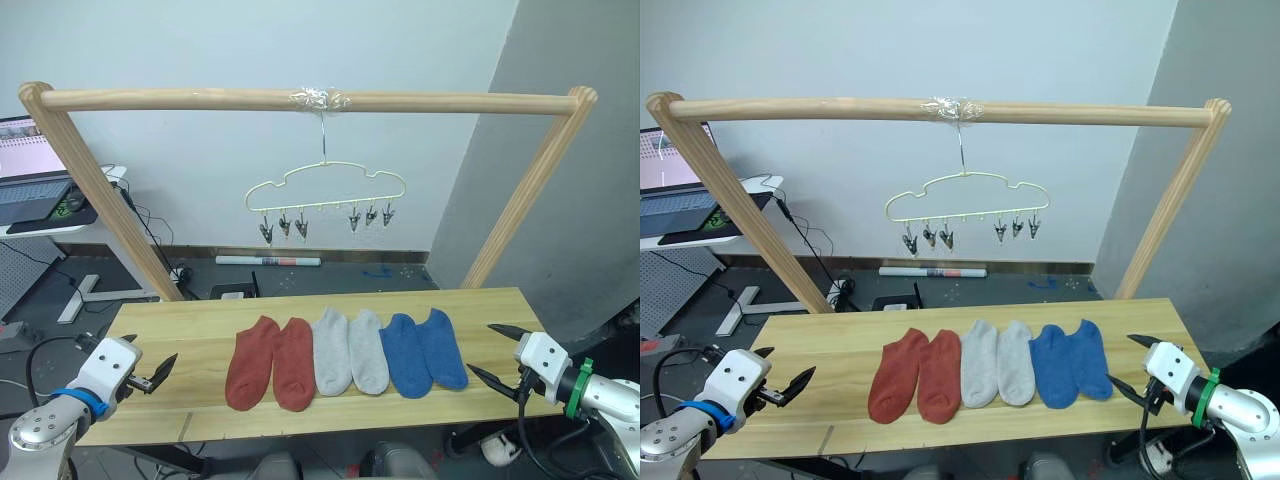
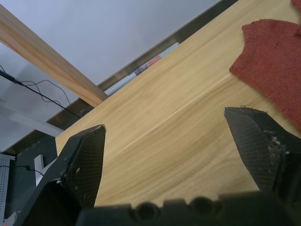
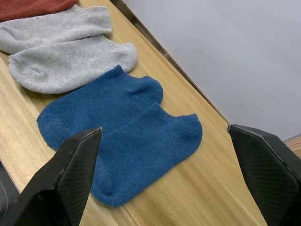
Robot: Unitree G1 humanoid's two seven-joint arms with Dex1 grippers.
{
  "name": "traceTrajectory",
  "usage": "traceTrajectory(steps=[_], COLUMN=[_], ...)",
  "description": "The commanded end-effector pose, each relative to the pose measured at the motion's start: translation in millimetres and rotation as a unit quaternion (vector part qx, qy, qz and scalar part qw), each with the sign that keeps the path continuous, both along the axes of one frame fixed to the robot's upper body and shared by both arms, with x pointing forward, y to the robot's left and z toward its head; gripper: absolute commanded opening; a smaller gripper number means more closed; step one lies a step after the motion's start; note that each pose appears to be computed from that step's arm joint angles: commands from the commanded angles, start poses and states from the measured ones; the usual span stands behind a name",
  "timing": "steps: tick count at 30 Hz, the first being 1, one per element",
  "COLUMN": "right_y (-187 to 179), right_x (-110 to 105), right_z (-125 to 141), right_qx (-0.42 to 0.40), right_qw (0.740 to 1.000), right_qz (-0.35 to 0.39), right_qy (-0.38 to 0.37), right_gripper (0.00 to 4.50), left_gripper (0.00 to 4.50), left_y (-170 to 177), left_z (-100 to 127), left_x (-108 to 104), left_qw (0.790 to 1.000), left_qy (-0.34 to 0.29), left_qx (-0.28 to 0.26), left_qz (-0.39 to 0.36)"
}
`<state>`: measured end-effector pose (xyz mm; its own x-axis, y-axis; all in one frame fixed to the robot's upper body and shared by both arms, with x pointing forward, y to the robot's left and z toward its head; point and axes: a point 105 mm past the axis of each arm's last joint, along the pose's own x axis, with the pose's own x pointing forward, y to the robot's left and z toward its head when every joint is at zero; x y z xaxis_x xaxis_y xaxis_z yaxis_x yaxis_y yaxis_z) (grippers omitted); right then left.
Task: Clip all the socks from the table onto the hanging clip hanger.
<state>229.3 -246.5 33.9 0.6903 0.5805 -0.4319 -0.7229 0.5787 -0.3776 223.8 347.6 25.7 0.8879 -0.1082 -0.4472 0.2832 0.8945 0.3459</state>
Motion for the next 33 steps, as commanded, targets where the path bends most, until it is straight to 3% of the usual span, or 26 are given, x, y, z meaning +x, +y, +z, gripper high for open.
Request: traceTrajectory(steps=[1,25,33], right_y=[-4,-36,-32], right_x=[6,26,28], right_z=[14,14,15], right_qx=[-0.001,-0.11,-0.092], right_qw=[1.0,0.985,0.985], right_qz=[-0.004,-0.09,-0.09], right_qy=[-0.029,-0.093,-0.115], right_gripper=[4.5,4.5,4.5], left_gripper=[4.49,4.49,4.49], left_y=[-2,-13,-21], left_z=[14,32,37], left_x=[7,13,17], left_qw=[1.0,0.997,0.995], left_qy=[-0.024,-0.061,-0.081], left_qx=[-0.009,-0.043,-0.055], left_qz=[-0.002,-0.029,-0.024])
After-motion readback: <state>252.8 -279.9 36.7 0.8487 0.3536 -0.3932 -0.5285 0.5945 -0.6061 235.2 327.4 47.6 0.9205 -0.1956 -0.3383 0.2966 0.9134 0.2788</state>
